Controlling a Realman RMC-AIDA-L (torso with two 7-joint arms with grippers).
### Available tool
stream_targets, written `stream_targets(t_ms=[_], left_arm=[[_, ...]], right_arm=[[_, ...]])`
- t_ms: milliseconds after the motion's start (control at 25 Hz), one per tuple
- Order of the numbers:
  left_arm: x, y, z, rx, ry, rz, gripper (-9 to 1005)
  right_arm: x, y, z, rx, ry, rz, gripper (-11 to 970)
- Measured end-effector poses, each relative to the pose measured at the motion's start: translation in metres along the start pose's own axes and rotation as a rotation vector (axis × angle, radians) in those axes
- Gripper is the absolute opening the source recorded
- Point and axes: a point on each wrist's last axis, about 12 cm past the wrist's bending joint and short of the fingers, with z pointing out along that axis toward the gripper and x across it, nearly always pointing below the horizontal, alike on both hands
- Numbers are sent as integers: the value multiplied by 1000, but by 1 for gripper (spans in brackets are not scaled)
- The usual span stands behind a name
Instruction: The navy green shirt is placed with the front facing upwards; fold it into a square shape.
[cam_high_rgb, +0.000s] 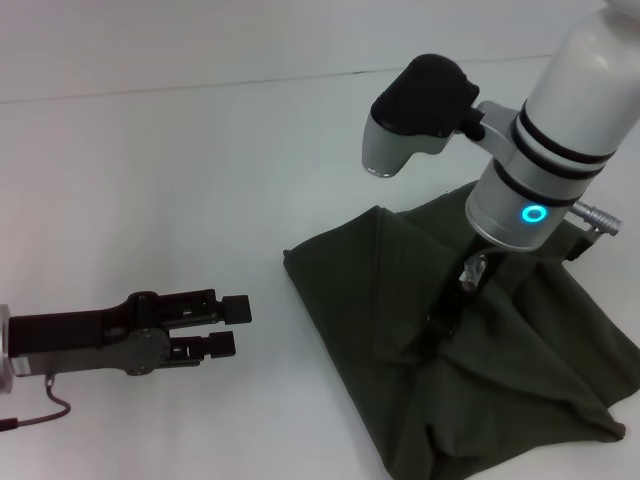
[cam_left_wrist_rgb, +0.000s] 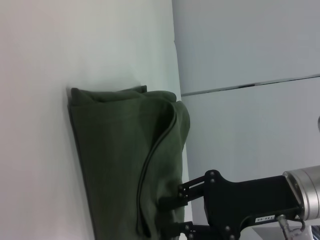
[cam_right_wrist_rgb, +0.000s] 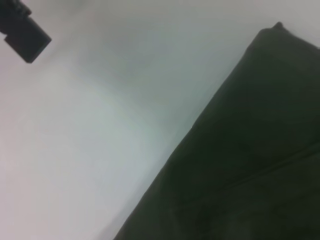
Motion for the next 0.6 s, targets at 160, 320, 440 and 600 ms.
stream_targets(t_ms=[160, 320, 440, 600], left_arm=[[0, 0, 0, 1, 0, 4, 794], [0, 0, 0, 1, 1, 5, 794], [0, 0, 0, 1, 1, 5, 794], [0, 0, 0, 1, -3, 5, 793]], right_arm=[[1, -1, -2, 9, -9, 2, 369], [2, -3, -3, 31, -1, 5, 369], [3, -3, -3, 39, 6, 6, 369], [4, -1, -3, 21, 15, 13, 368]])
